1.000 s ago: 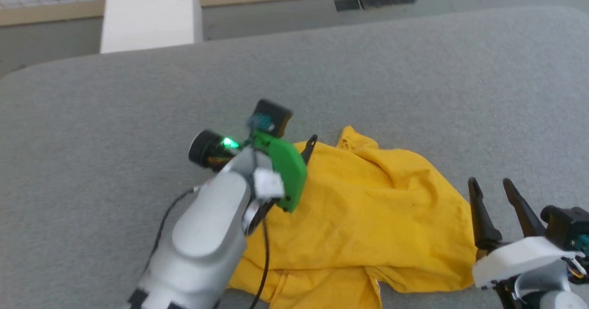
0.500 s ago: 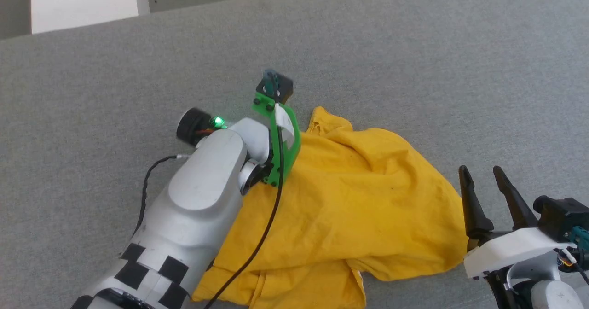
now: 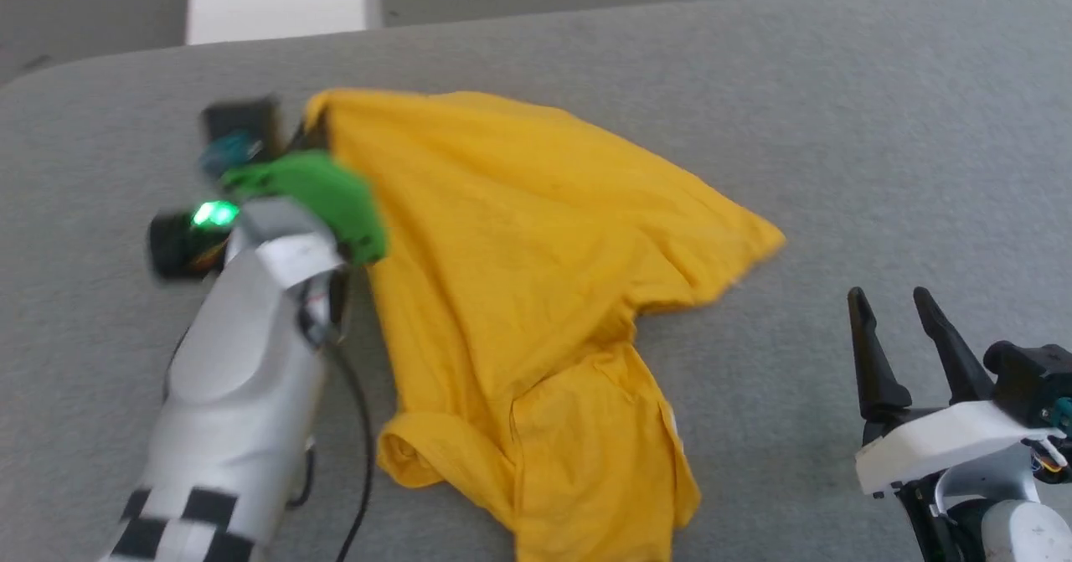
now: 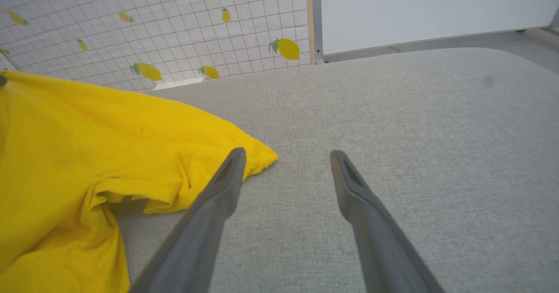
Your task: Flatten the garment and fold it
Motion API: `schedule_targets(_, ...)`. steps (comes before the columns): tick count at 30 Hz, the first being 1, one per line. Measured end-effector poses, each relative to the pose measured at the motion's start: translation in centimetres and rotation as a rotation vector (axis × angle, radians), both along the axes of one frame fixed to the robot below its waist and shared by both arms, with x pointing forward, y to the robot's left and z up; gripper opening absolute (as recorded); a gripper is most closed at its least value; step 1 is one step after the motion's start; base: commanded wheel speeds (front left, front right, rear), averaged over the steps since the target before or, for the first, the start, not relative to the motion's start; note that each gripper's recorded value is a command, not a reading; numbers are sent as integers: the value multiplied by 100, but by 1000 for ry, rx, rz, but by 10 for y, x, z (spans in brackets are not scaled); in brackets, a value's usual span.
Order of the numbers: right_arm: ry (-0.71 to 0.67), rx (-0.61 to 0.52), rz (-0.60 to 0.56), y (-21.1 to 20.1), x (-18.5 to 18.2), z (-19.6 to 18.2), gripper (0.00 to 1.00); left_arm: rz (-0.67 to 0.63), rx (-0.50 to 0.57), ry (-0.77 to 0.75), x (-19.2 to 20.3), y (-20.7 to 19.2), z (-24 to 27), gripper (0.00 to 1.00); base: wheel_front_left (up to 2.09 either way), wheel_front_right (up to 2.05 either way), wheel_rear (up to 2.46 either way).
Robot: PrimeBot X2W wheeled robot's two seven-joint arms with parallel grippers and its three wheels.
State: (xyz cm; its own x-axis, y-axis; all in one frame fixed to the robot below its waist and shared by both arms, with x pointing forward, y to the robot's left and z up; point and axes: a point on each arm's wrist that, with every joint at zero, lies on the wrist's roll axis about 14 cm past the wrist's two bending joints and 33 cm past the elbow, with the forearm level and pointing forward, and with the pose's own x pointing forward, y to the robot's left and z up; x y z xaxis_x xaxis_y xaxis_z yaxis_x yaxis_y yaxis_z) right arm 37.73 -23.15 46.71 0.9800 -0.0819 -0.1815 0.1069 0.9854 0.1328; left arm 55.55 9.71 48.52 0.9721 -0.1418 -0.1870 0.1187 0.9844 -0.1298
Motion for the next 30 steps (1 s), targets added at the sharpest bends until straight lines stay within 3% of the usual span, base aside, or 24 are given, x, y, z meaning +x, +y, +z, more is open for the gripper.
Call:
schedule_targets(6,-16,10,75,24,9,10,100,234,1,131,-53,87,-46,0,0,0,0)
schedule_targets(7,-10,14,95,30,10,10,100,248,-14,140,-63,92,-51,97,0,0,0)
schedule_targets(12,72,36,224,71,6,0,100,271,-171,47,-97,96,-43,100,0,0,0)
schedule_targets(17,301,55,400,124,-19,-35,100,324,-200,-64,-129,115,-27,100,0,0,0)
schedule_targets(27,649,-15,545,152,-56,-87,100,379,-176,-255,-170,136,21,100,0,0,0)
schedule_targets(28,686,-28,553,152,-59,-93,51,379,-169,-254,-172,137,20,100,0,0,0)
schedule_targets(29,702,-32,555,152,-59,-95,31,382,-166,-252,-173,137,19,100,0,0,0)
schedule_targets(30,701,-32,551,151,-56,-95,0,384,-165,-252,-174,139,18,100,0,0,0)
